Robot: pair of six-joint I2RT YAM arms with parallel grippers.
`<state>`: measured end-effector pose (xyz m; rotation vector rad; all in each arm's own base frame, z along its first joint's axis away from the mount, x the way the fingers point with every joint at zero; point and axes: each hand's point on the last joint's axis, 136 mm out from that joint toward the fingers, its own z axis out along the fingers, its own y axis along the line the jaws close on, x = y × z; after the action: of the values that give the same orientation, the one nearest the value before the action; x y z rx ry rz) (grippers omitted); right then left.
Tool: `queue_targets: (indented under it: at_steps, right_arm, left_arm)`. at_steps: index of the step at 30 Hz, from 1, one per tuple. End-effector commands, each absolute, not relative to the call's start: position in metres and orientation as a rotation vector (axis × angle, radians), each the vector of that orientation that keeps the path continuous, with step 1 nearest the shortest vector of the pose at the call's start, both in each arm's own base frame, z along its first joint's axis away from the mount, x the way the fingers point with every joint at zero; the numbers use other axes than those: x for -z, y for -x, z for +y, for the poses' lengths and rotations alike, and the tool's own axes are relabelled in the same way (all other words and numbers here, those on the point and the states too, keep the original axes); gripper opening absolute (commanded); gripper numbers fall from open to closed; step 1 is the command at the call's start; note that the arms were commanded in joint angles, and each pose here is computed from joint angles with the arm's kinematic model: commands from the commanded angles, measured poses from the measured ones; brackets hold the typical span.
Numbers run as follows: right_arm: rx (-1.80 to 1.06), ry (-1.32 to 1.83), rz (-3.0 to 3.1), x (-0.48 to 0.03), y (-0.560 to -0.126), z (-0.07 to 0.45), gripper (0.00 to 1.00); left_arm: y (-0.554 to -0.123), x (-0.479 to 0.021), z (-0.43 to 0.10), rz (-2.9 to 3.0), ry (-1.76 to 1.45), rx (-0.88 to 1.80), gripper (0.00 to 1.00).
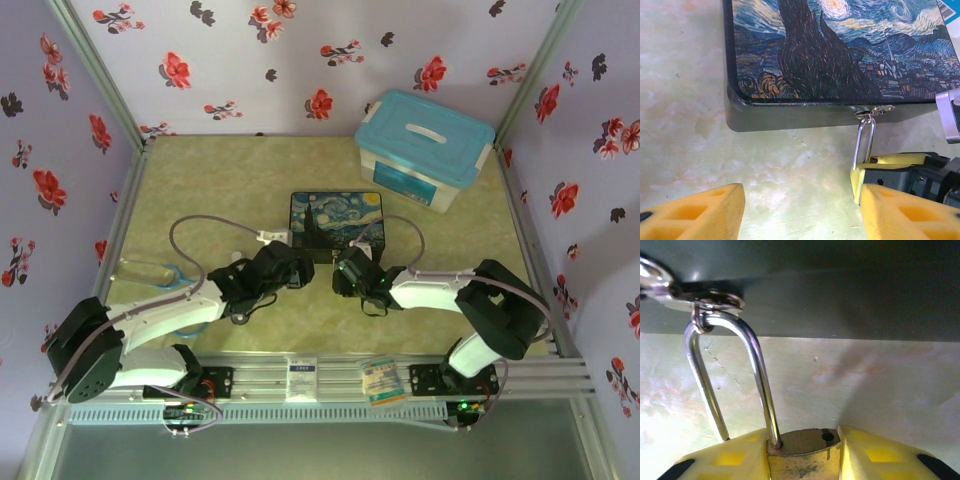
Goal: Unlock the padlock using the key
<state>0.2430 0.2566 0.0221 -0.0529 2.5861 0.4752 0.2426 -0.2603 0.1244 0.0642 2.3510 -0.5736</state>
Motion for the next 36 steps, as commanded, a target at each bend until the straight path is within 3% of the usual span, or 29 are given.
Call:
queue_targets:
  at_steps: [1, 10, 17, 30, 34, 36]
  right_arm:
    - [-0.475, 0.039, 2.612, -0.013, -0.233, 0.254, 0.36]
    - [-0.658, -0.145, 2.547, -0.020, -0.234, 0.262, 0.26]
    - [-0.805, -0.392, 2.480, -0.018, -0.233, 0.267, 0.25]
    - [-0.881, -0.522, 2.375, -0.023, -0.254, 0.289, 0.22]
    - [-0.857, -0.502, 2.380, -0.024, -0.252, 0.291, 0.22]
    - [-0.848, -0.506, 2.386, -0.020, -0.251, 0.289, 0.22]
  left_arm:
    - [-0.258, -0.145, -0.257, 2.303, -0.099, 0.508, 0.63]
    - [-0.322, -0.166, -0.273, 2.235, -0.348, 0.239, 0.67]
    - [-0.352, -0.127, -0.316, 2.278, -0.612, 0.130, 0.61]
    - [-0.324, -0.043, -0.286, 2.423, -0.663, 0.005, 0.57]
    - [-0.324, -0.065, -0.275, 2.417, -0.491, 0.092, 0.63]
    - [-0.327, -0.087, -0.270, 2.401, -0.397, 0.135, 0.71]
